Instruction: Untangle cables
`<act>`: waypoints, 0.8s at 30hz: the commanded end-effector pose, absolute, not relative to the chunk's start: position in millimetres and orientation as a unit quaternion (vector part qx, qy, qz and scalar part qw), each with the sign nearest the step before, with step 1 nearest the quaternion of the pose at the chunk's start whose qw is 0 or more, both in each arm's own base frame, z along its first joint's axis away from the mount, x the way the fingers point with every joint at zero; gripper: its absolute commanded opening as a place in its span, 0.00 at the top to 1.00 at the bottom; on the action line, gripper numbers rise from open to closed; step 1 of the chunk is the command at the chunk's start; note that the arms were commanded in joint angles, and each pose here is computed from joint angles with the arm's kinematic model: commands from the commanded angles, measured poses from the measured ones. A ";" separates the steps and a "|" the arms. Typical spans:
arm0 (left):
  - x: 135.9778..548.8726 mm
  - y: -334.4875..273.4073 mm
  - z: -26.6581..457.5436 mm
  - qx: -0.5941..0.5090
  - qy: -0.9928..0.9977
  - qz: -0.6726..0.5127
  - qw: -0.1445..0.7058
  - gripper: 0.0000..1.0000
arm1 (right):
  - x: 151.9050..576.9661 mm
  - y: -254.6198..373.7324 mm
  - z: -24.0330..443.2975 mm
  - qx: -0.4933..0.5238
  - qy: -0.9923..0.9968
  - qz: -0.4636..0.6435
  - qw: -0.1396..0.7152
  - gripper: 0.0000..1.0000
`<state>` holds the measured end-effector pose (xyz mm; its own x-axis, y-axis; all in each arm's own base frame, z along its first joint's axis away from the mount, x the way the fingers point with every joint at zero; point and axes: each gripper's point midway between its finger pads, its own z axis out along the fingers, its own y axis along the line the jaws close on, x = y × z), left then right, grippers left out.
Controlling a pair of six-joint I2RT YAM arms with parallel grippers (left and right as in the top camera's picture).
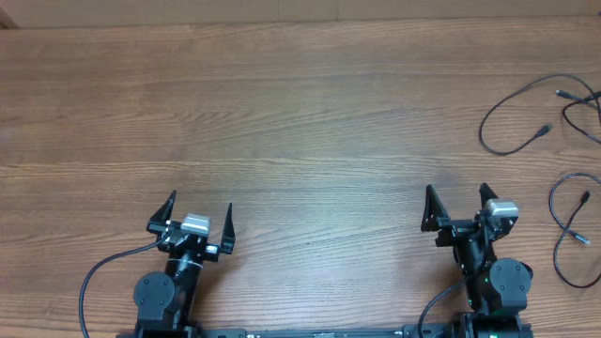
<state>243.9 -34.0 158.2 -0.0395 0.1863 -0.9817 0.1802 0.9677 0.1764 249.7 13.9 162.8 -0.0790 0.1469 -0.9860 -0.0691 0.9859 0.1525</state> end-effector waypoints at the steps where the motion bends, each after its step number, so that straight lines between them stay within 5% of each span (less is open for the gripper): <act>1: 243.9 -31.8 157.7 0.118 0.722 0.001 0.682 0.00 | 246.1 12.4 174.2 0.028 0.708 0.076 0.701 0.00; 9: 243.9 -31.8 157.6 0.118 0.722 0.001 0.682 0.00 | 246.0 13.9 170.6 0.020 0.714 0.075 0.696 0.00; 14: 243.9 -31.7 157.6 0.118 0.722 0.002 0.682 0.00 | 238.5 52.6 175.9 -0.167 0.687 0.050 0.706 0.00; 24: 243.9 -31.7 157.6 0.118 0.722 0.002 0.682 0.00 | 242.6 36.9 174.1 -0.090 0.703 0.061 0.703 0.00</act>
